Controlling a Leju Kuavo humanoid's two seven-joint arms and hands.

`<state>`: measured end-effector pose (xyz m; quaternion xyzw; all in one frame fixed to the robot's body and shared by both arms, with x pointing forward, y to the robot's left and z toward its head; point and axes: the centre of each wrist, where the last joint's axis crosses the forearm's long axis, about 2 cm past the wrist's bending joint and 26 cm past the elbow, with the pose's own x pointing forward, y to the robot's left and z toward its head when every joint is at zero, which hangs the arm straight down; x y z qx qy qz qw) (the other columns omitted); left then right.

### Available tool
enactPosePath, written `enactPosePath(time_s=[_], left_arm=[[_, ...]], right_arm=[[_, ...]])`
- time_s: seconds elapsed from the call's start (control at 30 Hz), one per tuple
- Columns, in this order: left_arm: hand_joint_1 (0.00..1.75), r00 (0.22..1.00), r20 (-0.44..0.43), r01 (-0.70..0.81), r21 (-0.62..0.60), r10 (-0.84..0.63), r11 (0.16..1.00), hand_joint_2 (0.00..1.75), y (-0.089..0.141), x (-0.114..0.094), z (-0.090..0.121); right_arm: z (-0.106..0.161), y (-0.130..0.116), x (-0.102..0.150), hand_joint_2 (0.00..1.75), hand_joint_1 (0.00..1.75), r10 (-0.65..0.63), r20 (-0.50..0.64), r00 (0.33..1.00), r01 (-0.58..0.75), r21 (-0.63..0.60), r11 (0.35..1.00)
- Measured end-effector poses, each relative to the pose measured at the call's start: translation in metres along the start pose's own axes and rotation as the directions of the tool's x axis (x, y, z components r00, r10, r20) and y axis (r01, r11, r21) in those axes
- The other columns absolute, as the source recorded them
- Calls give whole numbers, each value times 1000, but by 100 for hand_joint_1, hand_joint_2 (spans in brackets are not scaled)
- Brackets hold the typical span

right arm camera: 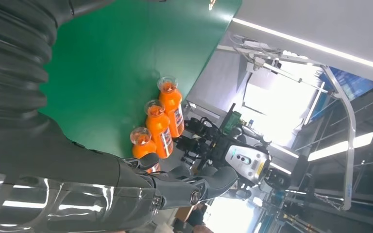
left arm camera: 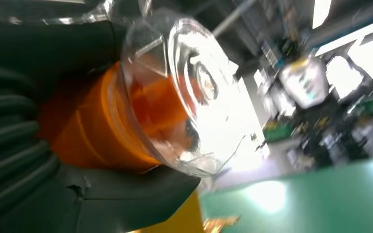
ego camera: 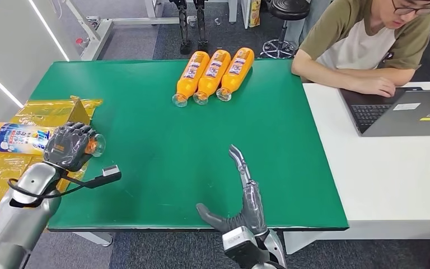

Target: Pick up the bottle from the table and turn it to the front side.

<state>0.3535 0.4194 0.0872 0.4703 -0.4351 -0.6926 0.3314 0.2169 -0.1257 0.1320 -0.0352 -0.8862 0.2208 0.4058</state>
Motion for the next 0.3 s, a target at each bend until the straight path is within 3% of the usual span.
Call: enactPosePath(time_s=[0.13,0.3], left_arm=[[175,999,-47,-15,-112,9,994,175,-10,-7,0],[175,990,-123,-93,-162,73,982,175,-21,2,1]], right_arm=[[0,-1,5,175,0,26,21,999,-27,19,999],[-6,-3,11,175,0,37,29,999,-39,61,997]])
